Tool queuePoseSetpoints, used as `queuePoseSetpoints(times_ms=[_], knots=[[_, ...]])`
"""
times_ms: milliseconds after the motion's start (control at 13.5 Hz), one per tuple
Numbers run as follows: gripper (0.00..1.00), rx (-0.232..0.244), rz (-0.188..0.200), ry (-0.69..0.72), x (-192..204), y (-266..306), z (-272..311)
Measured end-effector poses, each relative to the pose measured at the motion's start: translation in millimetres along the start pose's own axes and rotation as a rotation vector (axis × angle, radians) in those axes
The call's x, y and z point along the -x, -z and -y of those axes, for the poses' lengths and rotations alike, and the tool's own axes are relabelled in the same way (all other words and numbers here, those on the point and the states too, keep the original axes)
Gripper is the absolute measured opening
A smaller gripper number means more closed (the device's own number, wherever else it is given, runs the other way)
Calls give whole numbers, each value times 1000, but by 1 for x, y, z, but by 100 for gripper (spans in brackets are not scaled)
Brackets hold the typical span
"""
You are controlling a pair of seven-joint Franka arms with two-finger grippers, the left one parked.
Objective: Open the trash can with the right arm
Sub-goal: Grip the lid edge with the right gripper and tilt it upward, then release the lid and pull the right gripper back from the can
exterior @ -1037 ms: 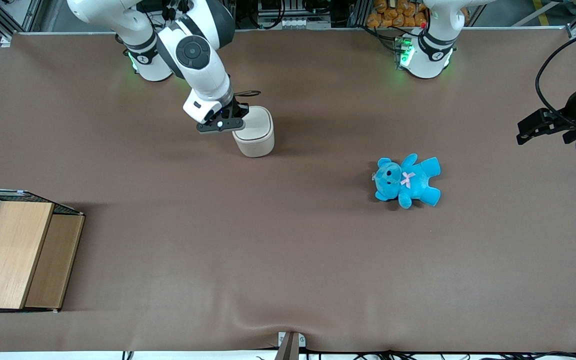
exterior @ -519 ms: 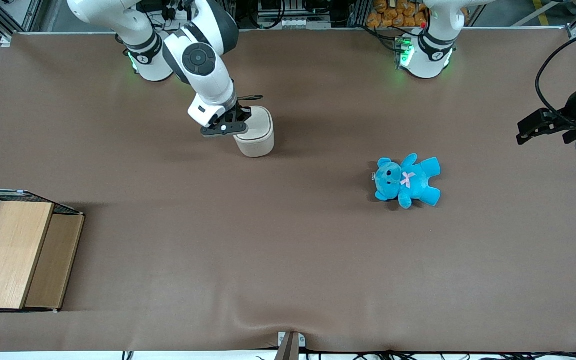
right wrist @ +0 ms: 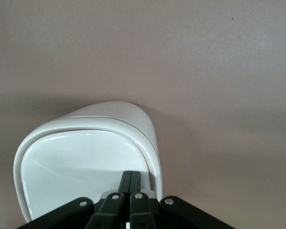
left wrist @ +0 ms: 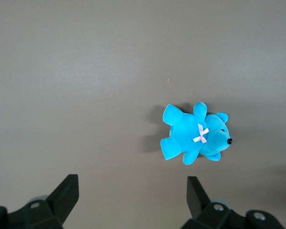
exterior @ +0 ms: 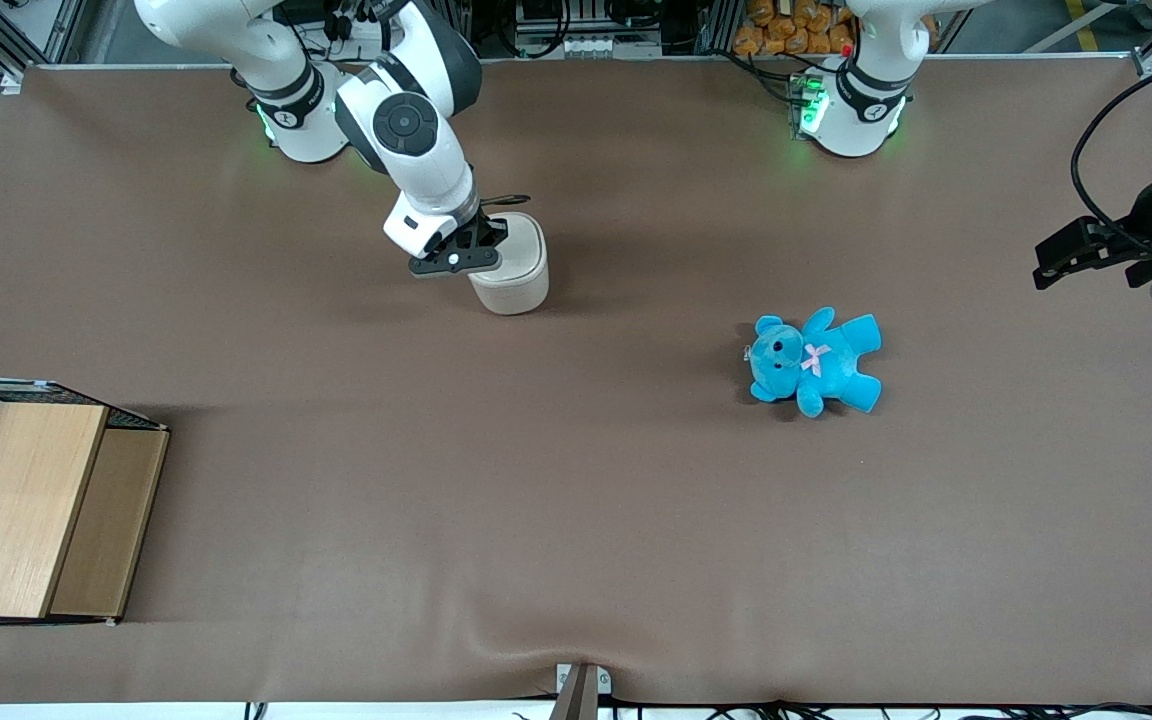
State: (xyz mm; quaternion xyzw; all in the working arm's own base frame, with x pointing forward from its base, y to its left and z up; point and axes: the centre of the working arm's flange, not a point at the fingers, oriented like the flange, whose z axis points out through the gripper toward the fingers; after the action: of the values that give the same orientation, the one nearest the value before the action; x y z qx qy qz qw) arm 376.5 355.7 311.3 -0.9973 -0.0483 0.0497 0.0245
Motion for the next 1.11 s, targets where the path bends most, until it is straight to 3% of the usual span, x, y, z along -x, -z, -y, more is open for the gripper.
queuePoseSetpoints(times_ms=[296, 741, 1111], knots=[[1, 0, 1, -1, 0, 1, 0], [1, 20, 49, -52, -10, 41, 16], [1, 13, 46, -90, -12, 74, 37]])
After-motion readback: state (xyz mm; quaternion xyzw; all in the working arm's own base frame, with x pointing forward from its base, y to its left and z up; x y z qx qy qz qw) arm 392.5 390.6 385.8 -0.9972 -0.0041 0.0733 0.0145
